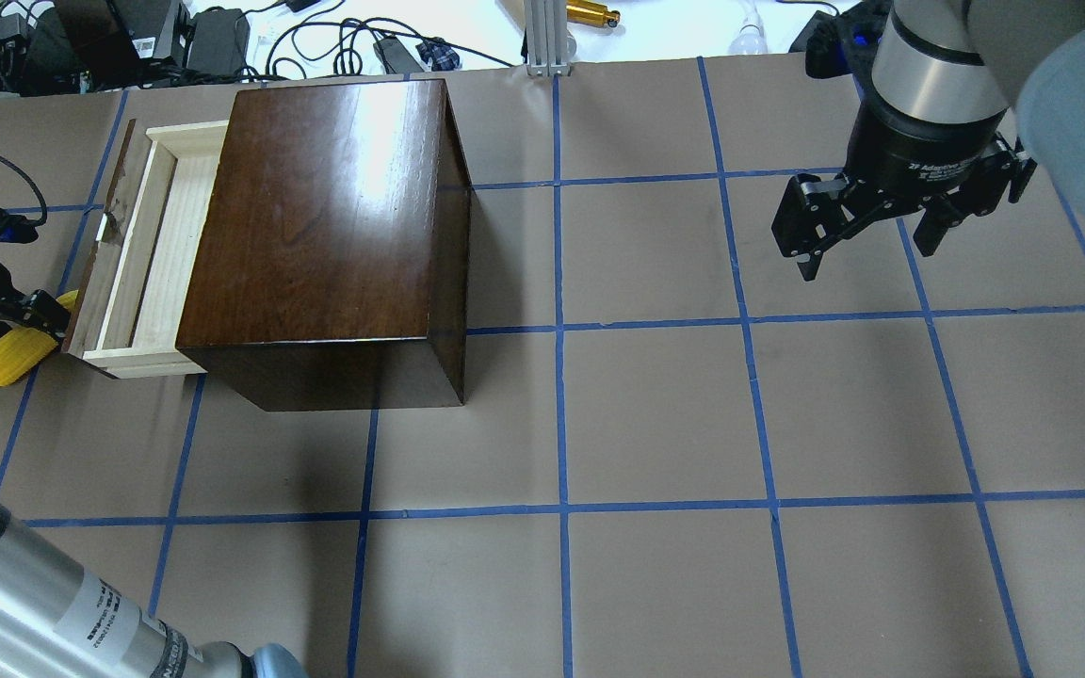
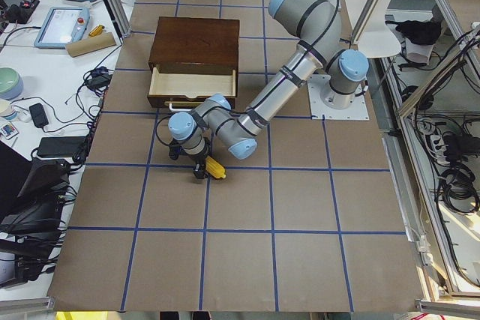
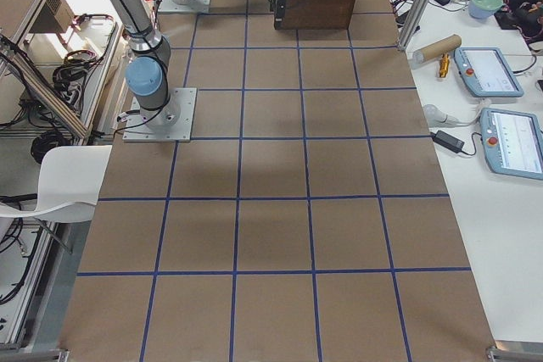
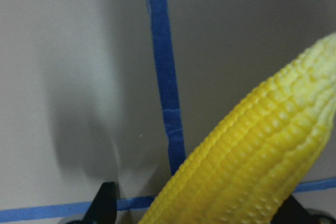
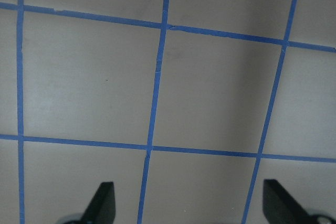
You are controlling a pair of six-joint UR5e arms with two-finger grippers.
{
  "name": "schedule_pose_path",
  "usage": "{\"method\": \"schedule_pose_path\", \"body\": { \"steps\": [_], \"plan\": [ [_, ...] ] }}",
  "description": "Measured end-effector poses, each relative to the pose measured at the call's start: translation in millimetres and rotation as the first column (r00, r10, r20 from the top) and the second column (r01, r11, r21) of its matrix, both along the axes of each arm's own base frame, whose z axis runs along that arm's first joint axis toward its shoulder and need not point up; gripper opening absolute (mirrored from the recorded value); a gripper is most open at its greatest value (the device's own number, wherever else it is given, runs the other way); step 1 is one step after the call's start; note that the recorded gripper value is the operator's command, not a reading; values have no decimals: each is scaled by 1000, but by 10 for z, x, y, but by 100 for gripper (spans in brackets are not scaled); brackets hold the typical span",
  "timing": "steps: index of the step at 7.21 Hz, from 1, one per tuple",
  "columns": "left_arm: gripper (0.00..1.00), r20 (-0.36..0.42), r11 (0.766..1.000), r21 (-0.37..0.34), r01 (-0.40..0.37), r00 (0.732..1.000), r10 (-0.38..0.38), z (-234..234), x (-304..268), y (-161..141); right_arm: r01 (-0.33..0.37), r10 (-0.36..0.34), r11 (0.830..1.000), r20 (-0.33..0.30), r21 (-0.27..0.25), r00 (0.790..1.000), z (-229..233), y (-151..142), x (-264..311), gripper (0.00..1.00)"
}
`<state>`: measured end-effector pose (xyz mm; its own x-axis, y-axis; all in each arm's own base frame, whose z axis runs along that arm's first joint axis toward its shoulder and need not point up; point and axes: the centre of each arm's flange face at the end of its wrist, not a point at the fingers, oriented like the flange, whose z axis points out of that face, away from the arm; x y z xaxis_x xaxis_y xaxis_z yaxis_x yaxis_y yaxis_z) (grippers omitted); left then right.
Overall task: Open drawer and put corn inside
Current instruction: 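Lower the left gripper and grasp the yellow corn cob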
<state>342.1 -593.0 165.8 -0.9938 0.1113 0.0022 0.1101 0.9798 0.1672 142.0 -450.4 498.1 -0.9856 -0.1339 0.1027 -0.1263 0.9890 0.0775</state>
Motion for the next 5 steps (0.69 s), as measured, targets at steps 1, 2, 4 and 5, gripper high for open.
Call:
{"method": "schedule_pose_path", "body": {
  "steps": [1,2,4,5],
  "plan": [
    [3,2,1000,-5,1,1000,-1,11,3,-6,0,0,1000,0,0,1000,-2,-2,0,100],
    [0,4,1000,-8,1,1000,-1,21,6,-11,0,0,1000,0,1,1000,-3,-2,0,100],
    [0,6,1000,-12,-2,1000,2,38,8,-14,0,0,1000,0,0,1000,-1,-1,0,100],
    [0,7,1000,-14,-2,1000,2,49,8,-15,0,0,1000,0,1,1000,-3,-2,1,100]
  ]
}}
